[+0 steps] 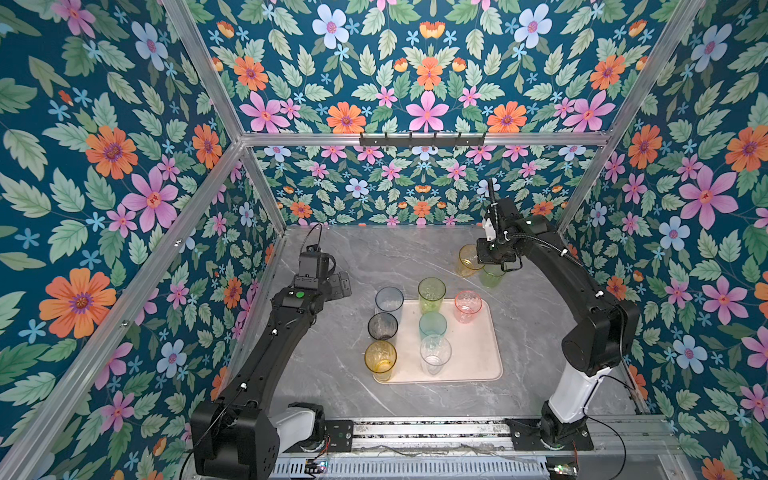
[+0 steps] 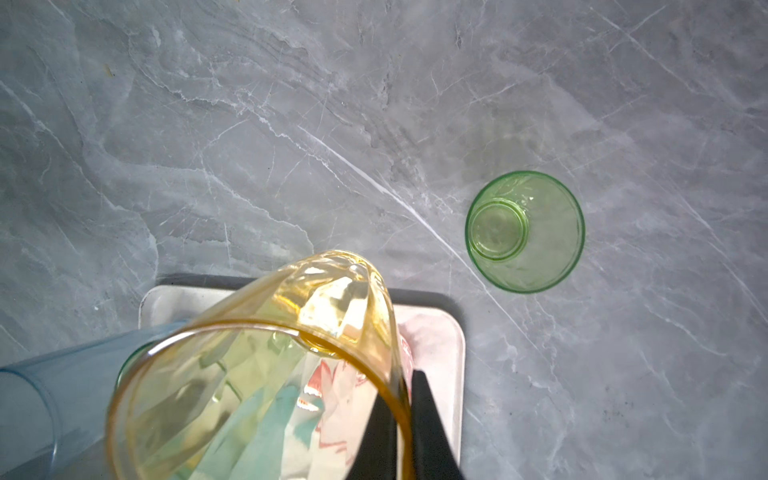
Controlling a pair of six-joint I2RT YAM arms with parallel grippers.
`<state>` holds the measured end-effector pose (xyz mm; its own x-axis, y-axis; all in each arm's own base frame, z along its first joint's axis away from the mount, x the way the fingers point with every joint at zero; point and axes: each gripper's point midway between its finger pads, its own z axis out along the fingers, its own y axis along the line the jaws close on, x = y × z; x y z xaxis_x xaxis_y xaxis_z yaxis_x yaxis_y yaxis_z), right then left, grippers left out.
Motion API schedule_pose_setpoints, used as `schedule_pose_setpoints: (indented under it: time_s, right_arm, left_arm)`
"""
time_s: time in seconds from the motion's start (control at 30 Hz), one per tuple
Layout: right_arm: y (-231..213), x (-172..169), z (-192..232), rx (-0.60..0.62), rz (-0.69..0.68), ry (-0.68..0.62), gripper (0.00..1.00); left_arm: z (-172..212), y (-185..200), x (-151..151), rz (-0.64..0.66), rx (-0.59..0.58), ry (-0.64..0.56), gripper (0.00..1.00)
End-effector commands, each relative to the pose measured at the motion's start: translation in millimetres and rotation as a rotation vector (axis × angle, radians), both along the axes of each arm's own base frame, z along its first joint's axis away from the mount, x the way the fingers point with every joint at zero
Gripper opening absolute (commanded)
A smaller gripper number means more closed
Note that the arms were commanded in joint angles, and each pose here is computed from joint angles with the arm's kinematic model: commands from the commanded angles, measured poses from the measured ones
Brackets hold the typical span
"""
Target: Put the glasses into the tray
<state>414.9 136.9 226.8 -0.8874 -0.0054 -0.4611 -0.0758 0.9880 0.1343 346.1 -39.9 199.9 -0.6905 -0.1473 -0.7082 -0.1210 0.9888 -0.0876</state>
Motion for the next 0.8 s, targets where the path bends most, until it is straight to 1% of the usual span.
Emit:
schedule_pose_setpoints:
  time_s: [0.0, 0.23, 0.4, 0.77]
  right_arm:
    - [0.4, -14.4, 8.4, 0.027, 0.007, 0.003, 0.02]
    - [-4.2, -45.9, 26.1, 0.053, 0.018, -0.022, 0.01]
    - [3.5, -69.5, 25.2, 0.086, 0.041, -0.025, 0.0]
    - [5.2, -111.2, 18.7, 0.12, 0.033, -0.018, 0.0]
  left_arm:
    - [2.4, -1.6, 0.9, -0.011, -0.004, -0.004, 0.99]
    - [1.8, -1.6, 0.8, -0.01, -0.004, -0.001, 0.99]
    - [2.4, -1.0, 0.6, -0.008, -0.004, -0.003, 0.99]
    - [2.8, -2.6, 0.4, -0.013, -0.013, -0.005, 0.99]
